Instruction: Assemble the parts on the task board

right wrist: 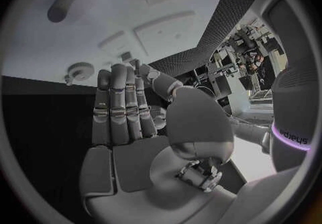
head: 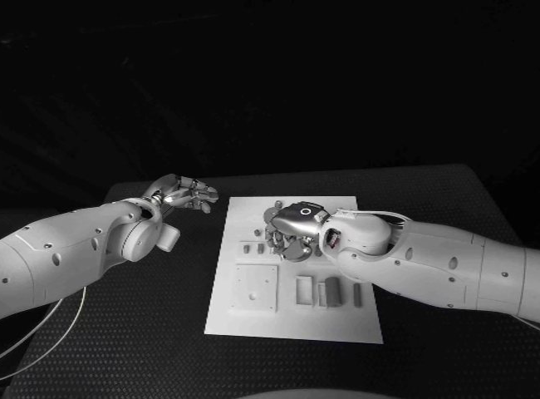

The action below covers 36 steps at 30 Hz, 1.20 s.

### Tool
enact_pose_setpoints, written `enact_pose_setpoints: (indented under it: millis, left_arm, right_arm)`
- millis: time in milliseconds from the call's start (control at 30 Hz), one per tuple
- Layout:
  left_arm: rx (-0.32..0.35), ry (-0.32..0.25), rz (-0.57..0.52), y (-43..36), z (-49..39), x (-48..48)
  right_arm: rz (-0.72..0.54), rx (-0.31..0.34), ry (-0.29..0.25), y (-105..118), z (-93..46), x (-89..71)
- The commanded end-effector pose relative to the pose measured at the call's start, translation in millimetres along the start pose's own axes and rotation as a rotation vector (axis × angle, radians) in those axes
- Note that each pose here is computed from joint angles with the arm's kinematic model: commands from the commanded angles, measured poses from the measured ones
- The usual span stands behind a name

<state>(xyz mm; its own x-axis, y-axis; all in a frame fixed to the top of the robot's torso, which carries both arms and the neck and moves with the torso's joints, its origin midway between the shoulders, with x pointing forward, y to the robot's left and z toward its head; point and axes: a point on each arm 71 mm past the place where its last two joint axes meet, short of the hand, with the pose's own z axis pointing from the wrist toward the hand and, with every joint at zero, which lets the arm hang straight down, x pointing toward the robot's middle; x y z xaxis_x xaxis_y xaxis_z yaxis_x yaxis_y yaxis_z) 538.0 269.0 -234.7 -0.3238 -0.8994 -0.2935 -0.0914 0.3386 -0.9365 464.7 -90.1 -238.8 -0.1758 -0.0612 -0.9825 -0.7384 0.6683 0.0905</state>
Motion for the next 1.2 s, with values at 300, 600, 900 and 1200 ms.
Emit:
enact_pose_setpoints:
  millis: [300,600,900,1200]
  left_arm:
    - [0.026,0.002,-0.014,-8.9,4.6,5.0]
    - [0.026,0.016,-0.017,-10.3,6.4,9.1]
    - [0.025,0.016,-0.017,-10.1,6.5,8.7]
    - [0.024,0.015,-0.017,-9.8,6.6,8.1]
  right_arm:
    - [-0.06,-0.084,0.066,32.3,11.8,29.6]
    - [-0.065,-0.087,0.088,34.7,12.9,37.2]
    - [-0.061,-0.083,0.114,32.9,9.5,45.3]
    - [-0.059,-0.076,0.127,30.4,8.6,50.4]
